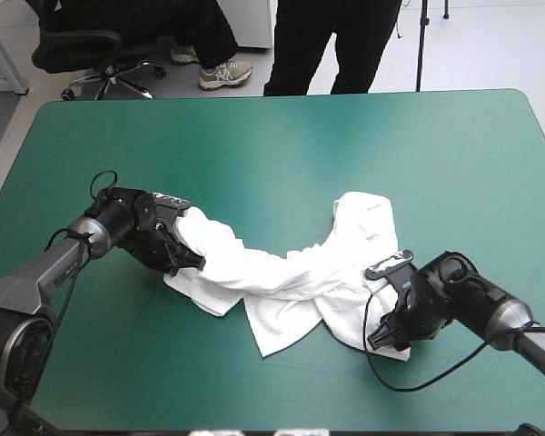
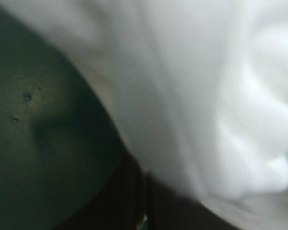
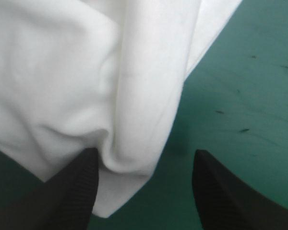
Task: Fold the cloth
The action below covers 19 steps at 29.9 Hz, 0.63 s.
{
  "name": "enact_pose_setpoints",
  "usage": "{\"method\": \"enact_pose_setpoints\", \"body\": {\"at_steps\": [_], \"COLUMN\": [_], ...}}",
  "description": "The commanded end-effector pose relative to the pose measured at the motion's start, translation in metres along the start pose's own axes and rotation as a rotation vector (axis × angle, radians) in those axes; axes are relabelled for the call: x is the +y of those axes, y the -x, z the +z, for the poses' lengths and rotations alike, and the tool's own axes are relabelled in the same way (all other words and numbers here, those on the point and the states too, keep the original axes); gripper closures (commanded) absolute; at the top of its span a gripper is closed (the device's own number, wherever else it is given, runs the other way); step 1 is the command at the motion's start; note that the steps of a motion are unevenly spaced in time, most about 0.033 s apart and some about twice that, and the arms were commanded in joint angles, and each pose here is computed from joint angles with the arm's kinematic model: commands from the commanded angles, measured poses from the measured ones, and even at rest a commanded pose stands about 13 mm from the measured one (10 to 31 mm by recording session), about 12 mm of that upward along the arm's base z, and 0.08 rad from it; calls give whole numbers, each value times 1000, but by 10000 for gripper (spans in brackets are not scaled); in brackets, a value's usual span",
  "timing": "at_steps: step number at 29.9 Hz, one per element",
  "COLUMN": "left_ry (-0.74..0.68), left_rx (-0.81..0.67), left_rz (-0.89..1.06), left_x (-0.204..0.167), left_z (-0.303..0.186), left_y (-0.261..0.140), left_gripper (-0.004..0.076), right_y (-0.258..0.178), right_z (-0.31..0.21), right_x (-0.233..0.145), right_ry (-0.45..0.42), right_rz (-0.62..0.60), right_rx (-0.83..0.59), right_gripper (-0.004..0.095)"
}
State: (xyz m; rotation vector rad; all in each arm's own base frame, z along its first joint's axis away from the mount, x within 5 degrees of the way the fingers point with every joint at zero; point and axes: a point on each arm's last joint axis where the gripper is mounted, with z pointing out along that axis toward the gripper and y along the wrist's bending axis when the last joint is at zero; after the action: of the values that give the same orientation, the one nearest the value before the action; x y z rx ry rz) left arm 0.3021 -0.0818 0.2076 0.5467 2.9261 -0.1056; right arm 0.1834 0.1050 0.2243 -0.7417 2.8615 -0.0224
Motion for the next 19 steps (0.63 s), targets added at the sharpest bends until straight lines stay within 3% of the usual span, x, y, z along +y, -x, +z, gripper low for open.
{"method": "enact_pose_setpoints", "body": {"at_steps": [1,13,16,19], "left_ry": [28,27,31,35], "left_rx": [-32,-27,-49,-93], "left_rz": [15,15,17,21], "left_x": [2,1,1,-1], "left_z": [-10,-12,-20,-44], "left_y": [2,3,2,2], "left_gripper": [741,741,741,741], "right_y": [4,-1,1,7], "right_z": [4,43,35,16], "right_x": [1,9,6,-3], "right_ry": [8,67,40,-43], "right_rz": [-15,-39,-45,-40], "right_rx": [-31,84,59,7], "right_gripper": [444,921,925,925]}}
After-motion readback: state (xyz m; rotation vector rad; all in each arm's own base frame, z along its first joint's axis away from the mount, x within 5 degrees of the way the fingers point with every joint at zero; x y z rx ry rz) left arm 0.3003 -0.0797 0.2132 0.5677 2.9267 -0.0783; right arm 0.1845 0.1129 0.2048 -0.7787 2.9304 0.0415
